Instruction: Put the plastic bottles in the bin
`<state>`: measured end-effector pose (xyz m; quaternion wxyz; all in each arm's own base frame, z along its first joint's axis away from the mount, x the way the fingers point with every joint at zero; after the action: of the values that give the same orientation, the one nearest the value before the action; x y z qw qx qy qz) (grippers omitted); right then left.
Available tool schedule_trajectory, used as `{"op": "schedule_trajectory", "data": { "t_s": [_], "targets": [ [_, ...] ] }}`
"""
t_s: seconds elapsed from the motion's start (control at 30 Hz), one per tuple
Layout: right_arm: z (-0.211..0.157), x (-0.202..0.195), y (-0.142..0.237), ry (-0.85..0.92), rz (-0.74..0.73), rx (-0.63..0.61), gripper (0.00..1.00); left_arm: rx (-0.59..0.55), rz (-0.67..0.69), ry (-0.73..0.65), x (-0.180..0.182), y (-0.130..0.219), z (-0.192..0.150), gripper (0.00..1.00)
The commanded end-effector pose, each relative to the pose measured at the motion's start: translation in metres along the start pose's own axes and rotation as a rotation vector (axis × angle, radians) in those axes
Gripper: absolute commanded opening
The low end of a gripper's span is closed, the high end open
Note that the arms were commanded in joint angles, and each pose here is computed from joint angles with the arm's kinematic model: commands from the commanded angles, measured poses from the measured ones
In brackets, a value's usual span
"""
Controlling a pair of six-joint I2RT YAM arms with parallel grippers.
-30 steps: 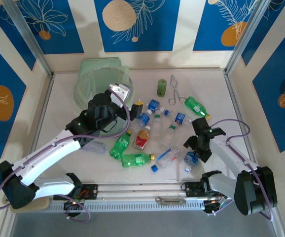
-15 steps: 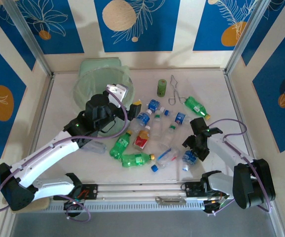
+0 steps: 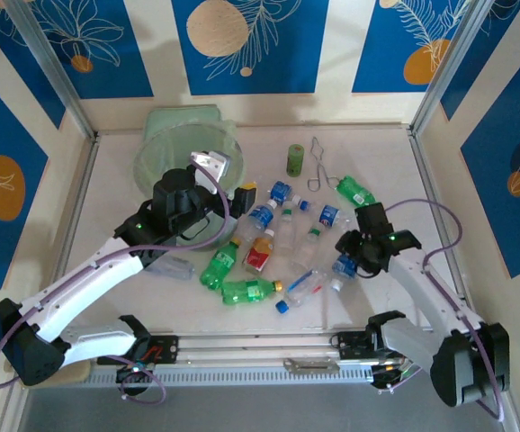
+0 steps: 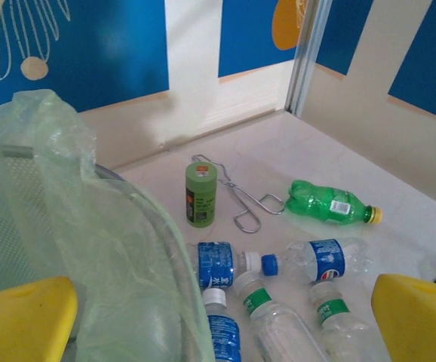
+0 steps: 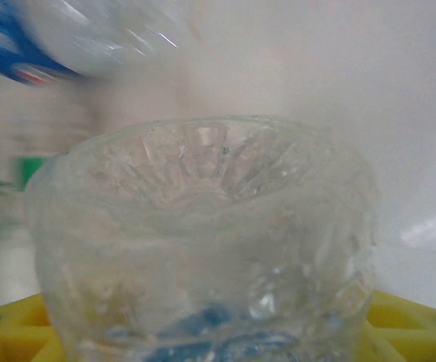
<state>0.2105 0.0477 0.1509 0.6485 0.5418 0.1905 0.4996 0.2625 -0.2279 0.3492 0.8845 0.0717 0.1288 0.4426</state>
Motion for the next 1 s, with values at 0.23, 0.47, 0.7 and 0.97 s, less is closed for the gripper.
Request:
{"op": "schedule_trajectory", "data": {
  "t_s": [0.23,0.47,0.7,0.97],
  "targets": [
    [0.081,0.111,0.08,0.181,0.453,-0.243,0.55,0.001,-0.244,0.03,-0.032,-0.006,0.021,1.0],
    [0.097,0.191,0.134,0.292,0.802,-0.334,0.54,0.03,-0.409,0.056,-0.054,-0.017,0.022,1.0],
    [0.082,0.228,0.153,0.358,0.947,-0.343,0.54,0.053,-0.482,0.073,-0.068,-0.032,0.023,1.0],
    [0.072,0.236,0.152,0.346,0.999,-0.312,0.53,0.072,-0.512,0.086,-0.078,-0.045,0.02,1.0]
  ]
}}
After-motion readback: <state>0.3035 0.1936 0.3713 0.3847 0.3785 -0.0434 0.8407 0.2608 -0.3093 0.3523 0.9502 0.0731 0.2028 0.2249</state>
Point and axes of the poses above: each hand's point on the last joint's axis, 136 mm out from that joint toward the fingers, its own y axis back along the fingers, its own x axis along the line the jaws close on, z = x × y, the point moved 5 cm from there along y, back along the fingers, and after that the axes turned 5 degrees about y, right-handed, at the moved point
